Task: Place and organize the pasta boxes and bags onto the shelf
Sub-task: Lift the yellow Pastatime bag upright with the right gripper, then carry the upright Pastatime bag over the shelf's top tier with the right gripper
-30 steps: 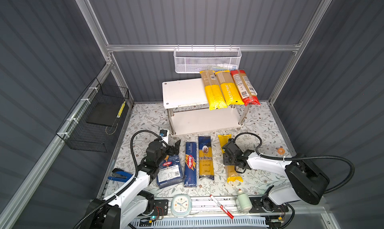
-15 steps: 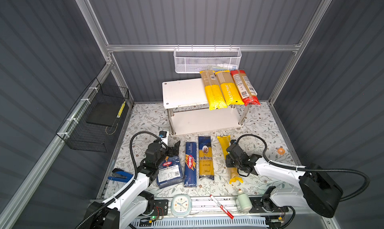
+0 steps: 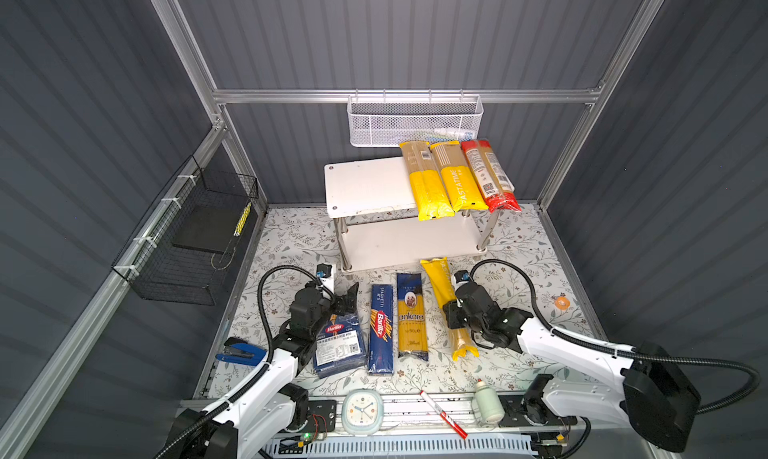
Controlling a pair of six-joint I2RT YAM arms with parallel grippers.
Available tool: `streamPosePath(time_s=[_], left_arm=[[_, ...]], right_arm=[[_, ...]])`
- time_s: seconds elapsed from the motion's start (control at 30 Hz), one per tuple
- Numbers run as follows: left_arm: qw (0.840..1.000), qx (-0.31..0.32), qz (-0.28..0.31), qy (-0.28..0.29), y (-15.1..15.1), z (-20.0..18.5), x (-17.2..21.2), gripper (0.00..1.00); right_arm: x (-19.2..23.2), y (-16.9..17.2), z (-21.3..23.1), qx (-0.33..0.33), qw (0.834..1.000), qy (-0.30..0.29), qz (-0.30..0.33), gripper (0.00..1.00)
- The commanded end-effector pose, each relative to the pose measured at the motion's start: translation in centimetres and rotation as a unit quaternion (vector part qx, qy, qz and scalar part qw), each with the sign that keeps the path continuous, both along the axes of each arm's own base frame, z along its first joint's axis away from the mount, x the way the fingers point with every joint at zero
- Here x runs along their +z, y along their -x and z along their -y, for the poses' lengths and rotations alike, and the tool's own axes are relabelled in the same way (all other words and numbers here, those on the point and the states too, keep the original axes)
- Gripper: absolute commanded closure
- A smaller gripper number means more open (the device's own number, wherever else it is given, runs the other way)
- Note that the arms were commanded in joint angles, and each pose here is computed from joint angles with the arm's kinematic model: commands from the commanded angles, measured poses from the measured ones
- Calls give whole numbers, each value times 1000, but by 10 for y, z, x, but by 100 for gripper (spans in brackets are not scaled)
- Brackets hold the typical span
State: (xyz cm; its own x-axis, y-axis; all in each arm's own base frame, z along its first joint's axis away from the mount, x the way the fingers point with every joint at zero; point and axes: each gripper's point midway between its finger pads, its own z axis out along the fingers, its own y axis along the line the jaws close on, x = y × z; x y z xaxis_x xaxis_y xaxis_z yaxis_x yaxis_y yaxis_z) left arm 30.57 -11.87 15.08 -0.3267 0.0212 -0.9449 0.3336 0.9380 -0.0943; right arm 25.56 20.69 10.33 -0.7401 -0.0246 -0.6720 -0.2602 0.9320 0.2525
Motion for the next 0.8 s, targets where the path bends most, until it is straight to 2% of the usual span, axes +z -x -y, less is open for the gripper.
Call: streamPosePath(time_s=[0.0,0.57,0.77], left_arm=[[1000,11,14,2,0,-4,5,1],[999,33,33,12,7,-15,10,1],[999,35,34,13,7,-15,11,1]], right_arm=[[64,-16,-25,20,995,-52,78,78],[184,16,-81,101,975,-66,184,77],[203,12,-100,118,972,-60,196,77]])
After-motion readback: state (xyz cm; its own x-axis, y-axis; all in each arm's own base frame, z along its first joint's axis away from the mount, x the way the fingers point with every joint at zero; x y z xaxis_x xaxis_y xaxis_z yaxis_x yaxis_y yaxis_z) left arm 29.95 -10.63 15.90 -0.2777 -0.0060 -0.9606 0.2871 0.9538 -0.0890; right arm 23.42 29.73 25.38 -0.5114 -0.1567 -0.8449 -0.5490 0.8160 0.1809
